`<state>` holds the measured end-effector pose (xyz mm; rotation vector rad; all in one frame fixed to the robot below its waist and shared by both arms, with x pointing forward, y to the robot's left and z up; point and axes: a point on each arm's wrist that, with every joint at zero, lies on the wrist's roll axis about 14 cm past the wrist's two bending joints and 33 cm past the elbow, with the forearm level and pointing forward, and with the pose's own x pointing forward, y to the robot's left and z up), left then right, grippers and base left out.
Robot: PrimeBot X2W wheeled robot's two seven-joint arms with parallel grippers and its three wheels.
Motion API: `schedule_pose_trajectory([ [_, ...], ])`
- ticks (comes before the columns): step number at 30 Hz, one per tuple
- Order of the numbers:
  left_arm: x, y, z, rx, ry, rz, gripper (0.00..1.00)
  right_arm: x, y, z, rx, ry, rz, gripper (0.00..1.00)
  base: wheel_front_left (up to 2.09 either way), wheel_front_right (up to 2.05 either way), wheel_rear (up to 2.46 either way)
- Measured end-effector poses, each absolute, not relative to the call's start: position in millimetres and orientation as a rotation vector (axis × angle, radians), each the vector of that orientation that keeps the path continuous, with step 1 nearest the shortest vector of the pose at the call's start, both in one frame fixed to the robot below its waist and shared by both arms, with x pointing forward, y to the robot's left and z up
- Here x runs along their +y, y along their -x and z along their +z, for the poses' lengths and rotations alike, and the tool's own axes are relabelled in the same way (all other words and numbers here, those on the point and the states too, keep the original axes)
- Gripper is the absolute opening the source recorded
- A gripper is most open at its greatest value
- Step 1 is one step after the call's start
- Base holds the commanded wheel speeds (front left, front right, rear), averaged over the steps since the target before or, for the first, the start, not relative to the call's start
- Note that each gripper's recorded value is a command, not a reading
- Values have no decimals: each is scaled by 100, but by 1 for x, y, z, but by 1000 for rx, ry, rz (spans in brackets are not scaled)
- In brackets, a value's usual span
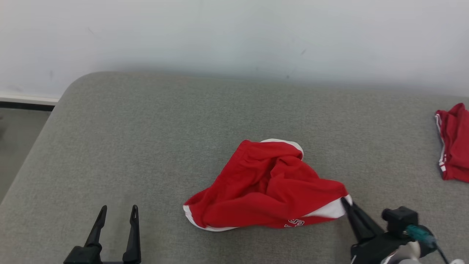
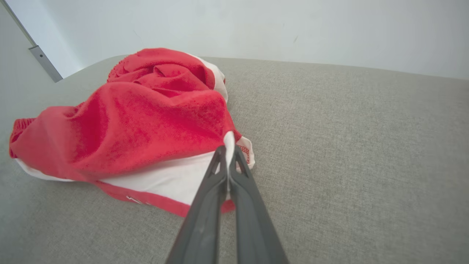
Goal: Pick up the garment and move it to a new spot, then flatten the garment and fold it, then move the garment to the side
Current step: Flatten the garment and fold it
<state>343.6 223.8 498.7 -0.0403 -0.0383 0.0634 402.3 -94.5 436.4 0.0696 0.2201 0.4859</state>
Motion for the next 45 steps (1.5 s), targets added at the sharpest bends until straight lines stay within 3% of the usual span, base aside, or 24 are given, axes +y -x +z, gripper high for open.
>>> schedule_pose_trajectory([
  [6, 208, -350, 503, -54, 51, 27, 100, -148, -404, 458, 145, -69, 358, 0, 0, 0, 0],
  [11, 198, -356, 501, -50, 54, 0, 100, -158, -377, 436, 232, -90, 344, 0, 0, 0, 0],
  [12, 197, -357, 500, -47, 56, -4, 100, -160, -376, 435, 239, -96, 339, 41, 0, 0, 0],
  [13, 196, -358, 499, -44, 61, -7, 100, -162, -375, 436, 236, -96, 336, 100, 0, 0, 0],
  [31, 194, -356, 504, -58, 57, -27, 100, -176, -364, 510, -53, -141, 243, 100, 0, 0, 0],
  [45, 197, -351, 503, -56, 57, -16, 100, -178, -343, 518, -103, -190, 164, 100, 0, 0, 0],
])
